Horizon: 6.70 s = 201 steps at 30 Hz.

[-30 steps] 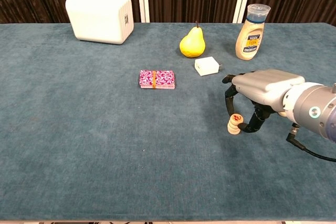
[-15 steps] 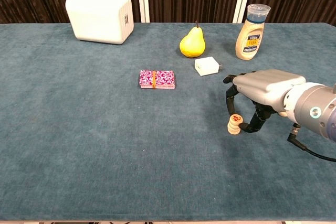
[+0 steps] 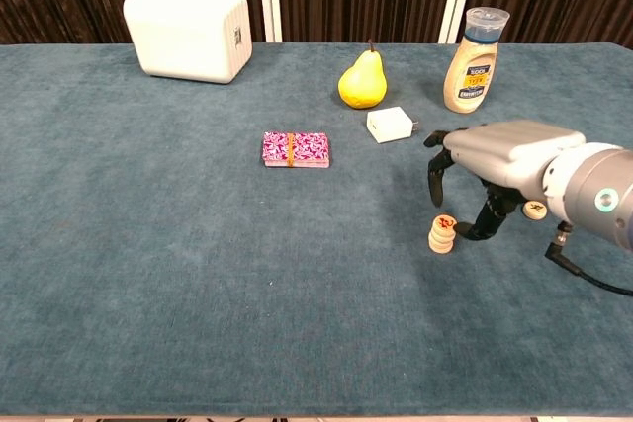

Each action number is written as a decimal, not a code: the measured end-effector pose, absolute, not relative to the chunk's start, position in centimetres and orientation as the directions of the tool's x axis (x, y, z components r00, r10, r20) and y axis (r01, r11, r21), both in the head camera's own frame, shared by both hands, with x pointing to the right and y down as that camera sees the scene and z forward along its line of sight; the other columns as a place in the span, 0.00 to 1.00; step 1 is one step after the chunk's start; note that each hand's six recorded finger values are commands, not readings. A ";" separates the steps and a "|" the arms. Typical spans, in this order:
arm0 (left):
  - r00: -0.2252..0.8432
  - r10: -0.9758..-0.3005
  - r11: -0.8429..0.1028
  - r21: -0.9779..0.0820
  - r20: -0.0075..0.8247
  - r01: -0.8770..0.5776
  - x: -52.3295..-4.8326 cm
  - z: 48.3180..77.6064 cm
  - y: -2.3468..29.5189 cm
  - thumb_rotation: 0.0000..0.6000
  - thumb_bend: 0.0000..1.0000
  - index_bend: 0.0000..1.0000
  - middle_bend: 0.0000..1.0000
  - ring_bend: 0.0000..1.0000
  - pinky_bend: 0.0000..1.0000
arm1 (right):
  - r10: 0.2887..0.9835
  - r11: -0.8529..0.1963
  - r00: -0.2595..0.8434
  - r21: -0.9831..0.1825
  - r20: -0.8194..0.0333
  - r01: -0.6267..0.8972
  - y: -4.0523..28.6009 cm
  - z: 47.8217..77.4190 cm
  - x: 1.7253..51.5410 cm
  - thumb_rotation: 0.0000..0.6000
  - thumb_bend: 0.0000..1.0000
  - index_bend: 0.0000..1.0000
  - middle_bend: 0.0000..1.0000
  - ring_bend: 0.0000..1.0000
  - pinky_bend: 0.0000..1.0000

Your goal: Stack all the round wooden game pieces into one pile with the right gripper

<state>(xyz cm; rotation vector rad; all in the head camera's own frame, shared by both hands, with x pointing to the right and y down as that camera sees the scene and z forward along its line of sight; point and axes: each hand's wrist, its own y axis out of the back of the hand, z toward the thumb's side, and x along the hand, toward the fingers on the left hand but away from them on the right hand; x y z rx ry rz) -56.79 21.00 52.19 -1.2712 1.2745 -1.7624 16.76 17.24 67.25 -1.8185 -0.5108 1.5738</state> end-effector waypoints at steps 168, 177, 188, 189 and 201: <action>-0.350 -0.869 -0.353 -0.934 0.348 -0.053 -56.6 52.3 21.0 1.00 0.09 0.00 0.00 0.00 0.05 | 0.678 -0.695 0.218 -0.709 -0.702 -0.124 17.3 66.9 17.2 1.00 0.38 0.53 0.00 0.00 0.00; -0.349 -0.869 -0.355 -0.933 0.350 -0.051 -56.5 52.4 21.0 1.00 0.09 0.00 0.00 0.00 0.05 | 0.677 -0.695 0.221 -0.708 -0.702 -0.123 17.4 66.9 17.2 1.00 0.38 0.52 0.00 0.00 0.00; -0.351 -0.868 -0.356 -0.933 0.351 -0.051 -56.5 52.4 21.0 1.00 0.09 0.00 0.00 0.00 0.05 | 0.671 -0.701 0.220 -0.702 -0.708 -0.126 17.6 67.2 17.1 1.00 0.38 0.51 0.00 0.00 0.00; -0.351 -0.868 -0.356 -0.933 0.350 -0.051 -56.5 52.4 21.0 1.00 0.09 0.00 0.00 0.00 0.05 | 0.671 -0.700 0.220 -0.703 -0.708 -0.126 17.6 67.2 17.1 1.00 0.38 0.51 0.00 0.00 0.00; -0.351 -0.867 -0.358 -0.932 0.352 -0.051 -56.5 52.5 21.0 1.00 0.09 0.00 0.00 0.00 0.05 | 0.669 -0.701 0.222 -0.701 -0.710 -0.132 17.6 67.1 16.8 1.00 0.38 0.49 0.00 0.00 0.00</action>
